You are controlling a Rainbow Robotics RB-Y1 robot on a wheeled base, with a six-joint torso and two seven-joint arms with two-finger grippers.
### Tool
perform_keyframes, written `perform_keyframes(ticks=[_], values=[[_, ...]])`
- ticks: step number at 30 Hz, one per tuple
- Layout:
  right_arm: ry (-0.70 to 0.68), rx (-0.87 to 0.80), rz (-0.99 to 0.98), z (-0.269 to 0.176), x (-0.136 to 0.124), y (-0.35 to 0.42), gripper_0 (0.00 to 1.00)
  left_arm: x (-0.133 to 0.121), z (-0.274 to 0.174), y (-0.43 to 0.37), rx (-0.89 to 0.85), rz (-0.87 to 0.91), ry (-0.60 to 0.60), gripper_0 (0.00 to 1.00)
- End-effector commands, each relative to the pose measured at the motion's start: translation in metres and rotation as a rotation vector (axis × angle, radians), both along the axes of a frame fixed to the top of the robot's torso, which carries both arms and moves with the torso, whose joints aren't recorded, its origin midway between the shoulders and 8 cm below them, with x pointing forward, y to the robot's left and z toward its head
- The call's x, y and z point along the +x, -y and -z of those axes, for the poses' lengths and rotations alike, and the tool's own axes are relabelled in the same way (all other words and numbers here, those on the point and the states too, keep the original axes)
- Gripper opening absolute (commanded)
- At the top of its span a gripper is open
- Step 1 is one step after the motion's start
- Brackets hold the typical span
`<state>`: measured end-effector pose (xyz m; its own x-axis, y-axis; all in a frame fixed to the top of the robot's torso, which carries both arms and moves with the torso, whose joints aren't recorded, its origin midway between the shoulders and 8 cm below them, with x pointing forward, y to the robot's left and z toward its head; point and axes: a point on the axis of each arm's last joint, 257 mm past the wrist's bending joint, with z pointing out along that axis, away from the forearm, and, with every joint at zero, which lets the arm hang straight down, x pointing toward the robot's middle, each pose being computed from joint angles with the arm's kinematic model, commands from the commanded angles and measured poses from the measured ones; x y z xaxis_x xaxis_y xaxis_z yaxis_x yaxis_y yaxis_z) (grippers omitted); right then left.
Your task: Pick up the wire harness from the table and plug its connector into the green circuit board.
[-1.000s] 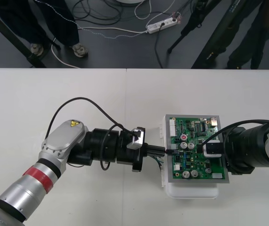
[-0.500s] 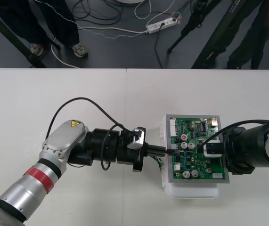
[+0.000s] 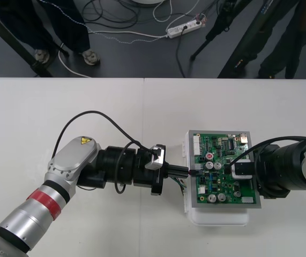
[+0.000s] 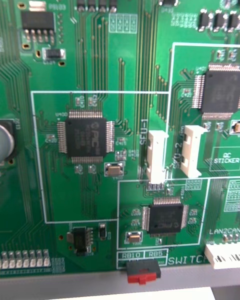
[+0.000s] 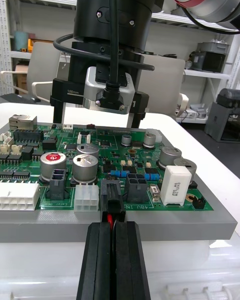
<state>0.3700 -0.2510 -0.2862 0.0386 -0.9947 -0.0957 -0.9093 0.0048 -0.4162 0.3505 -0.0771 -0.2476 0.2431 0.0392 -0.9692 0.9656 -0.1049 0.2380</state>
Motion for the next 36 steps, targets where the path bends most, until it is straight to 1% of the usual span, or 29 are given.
perform_keyframes(ticks=[1,10,12,13,14,15,16,17,19,20,23,34,36], values=[[0.002,0.046,0.012,-0.004,-0.006,-0.019,1.00,-0.016,-0.025,0.041,-0.050,0.068,0.077,0.00],[0.001,0.048,0.010,-0.004,-0.006,-0.019,1.00,-0.012,-0.022,0.026,-0.038,0.066,0.073,0.00],[0.002,0.048,0.009,-0.005,-0.006,-0.020,1.00,-0.012,-0.021,0.024,-0.037,0.067,0.072,0.01],[0.001,0.050,0.009,-0.005,-0.006,-0.020,1.00,-0.013,-0.022,0.024,-0.038,0.069,0.073,0.06],[0.001,0.050,0.009,-0.005,-0.006,-0.020,1.00,-0.012,-0.022,0.022,-0.039,0.066,0.072,0.16],[0.000,0.049,0.010,-0.004,-0.006,-0.020,1.00,-0.011,-0.022,0.021,-0.040,0.064,0.072,0.35],[0.001,0.051,0.009,-0.005,-0.006,-0.020,1.00,-0.010,-0.023,0.020,-0.043,0.063,0.070,0.52],[0.001,0.051,0.008,-0.004,-0.006,-0.020,1.00,-0.010,-0.023,0.018,-0.042,0.060,0.071,0.59],[-0.001,0.050,0.009,-0.004,-0.006,-0.020,1.00,-0.008,-0.023,0.015,-0.042,0.057,0.069,0.67],[-0.001,0.050,0.009,-0.004,-0.006,-0.020,1.00,-0.008,-0.023,0.013,-0.041,0.056,0.067,0.69],[0.001,0.051,0.008,-0.004,-0.006,-0.020,1.00,-0.004,-0.022,0.004,-0.037,0.048,0.064,0.73],[0.001,0.048,0.010,-0.004,-0.006,-0.019,1.00,0.009,-0.022,-0.044,-0.019,0.017,0.046,0.76],[0.012,0.040,0.012,-0.006,-0.003,-0.016,1.00,0.012,-0.023,-0.053,-0.016,0.010,0.045,0.77]])
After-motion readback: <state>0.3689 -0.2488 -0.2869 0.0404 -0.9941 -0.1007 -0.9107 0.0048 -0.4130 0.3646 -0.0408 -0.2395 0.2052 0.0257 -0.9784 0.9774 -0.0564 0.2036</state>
